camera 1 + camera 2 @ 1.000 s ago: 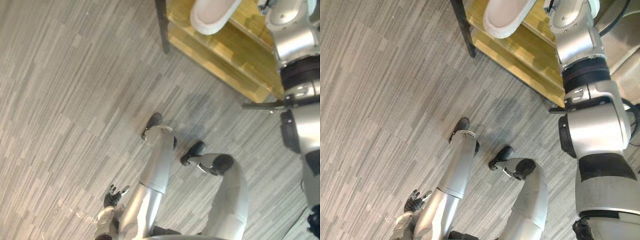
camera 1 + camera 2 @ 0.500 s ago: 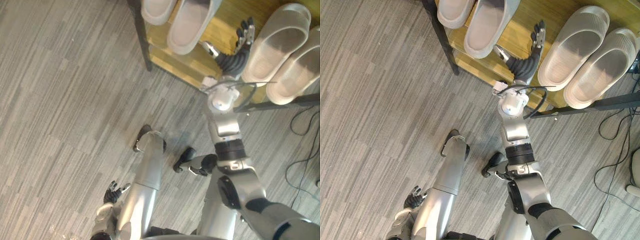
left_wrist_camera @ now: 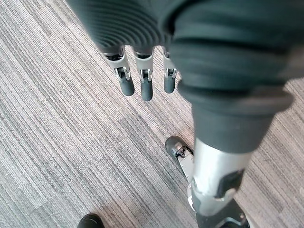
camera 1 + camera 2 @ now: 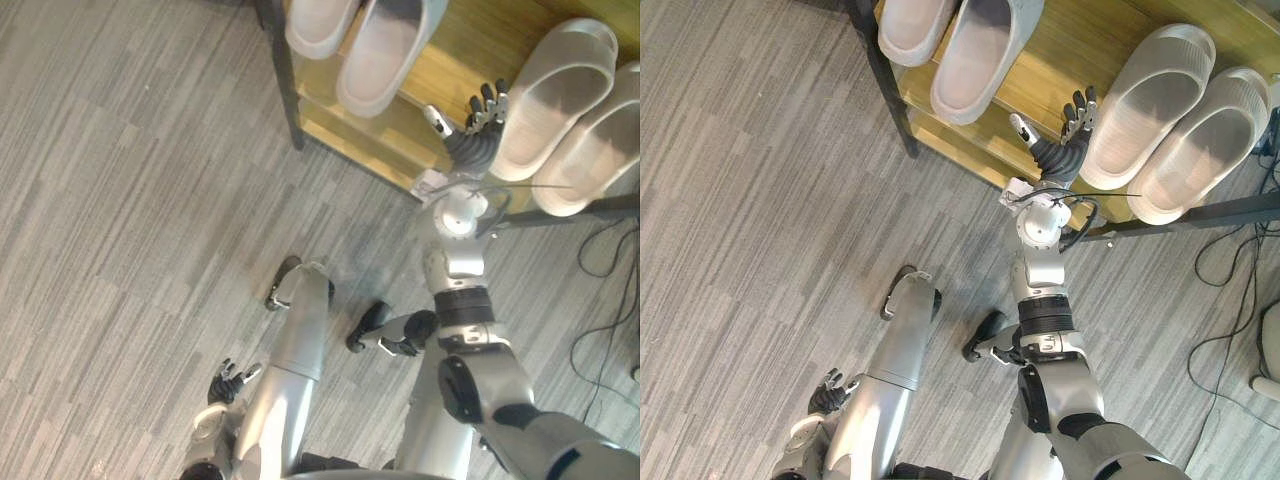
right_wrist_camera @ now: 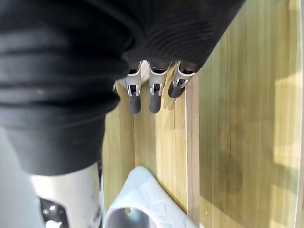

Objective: Organize the slippers on the shoe rack

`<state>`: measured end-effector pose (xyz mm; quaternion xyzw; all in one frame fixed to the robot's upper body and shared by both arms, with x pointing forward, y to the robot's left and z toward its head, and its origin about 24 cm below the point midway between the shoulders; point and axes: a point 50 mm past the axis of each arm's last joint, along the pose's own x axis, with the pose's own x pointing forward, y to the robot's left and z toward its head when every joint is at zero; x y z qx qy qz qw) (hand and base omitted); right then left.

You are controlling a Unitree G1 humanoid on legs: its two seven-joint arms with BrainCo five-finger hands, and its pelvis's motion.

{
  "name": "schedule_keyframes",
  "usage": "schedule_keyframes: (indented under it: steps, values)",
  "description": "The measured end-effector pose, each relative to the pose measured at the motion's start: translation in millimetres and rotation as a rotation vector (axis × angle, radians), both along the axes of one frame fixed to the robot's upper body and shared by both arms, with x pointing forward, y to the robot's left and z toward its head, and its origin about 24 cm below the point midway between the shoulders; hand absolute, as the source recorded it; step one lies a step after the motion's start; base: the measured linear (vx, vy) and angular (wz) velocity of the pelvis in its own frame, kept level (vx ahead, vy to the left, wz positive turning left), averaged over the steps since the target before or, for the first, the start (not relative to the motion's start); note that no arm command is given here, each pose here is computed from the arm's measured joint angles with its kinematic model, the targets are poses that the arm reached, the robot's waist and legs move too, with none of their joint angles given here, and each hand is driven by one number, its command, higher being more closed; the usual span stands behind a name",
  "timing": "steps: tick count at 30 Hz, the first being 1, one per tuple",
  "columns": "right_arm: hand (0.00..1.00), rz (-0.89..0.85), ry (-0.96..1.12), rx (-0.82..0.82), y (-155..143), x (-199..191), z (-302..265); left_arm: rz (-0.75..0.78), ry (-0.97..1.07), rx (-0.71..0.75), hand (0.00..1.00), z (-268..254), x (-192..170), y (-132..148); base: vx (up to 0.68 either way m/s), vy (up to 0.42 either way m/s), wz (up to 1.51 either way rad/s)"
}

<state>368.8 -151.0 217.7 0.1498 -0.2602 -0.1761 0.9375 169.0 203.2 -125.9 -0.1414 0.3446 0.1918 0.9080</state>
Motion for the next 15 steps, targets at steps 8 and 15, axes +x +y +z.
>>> schedule_keyframes:
  steps: [8,15]
  values:
    - [0.0,0.041,-0.006,0.034,5,11,13,0.023,0.022,-0.024,0.0,-4,-4,-4,0.02,0.026,0.01]
    - [0.0,0.065,0.003,0.055,3,17,18,0.023,0.019,-0.037,0.0,-4,-1,-9,0.01,0.006,0.03]
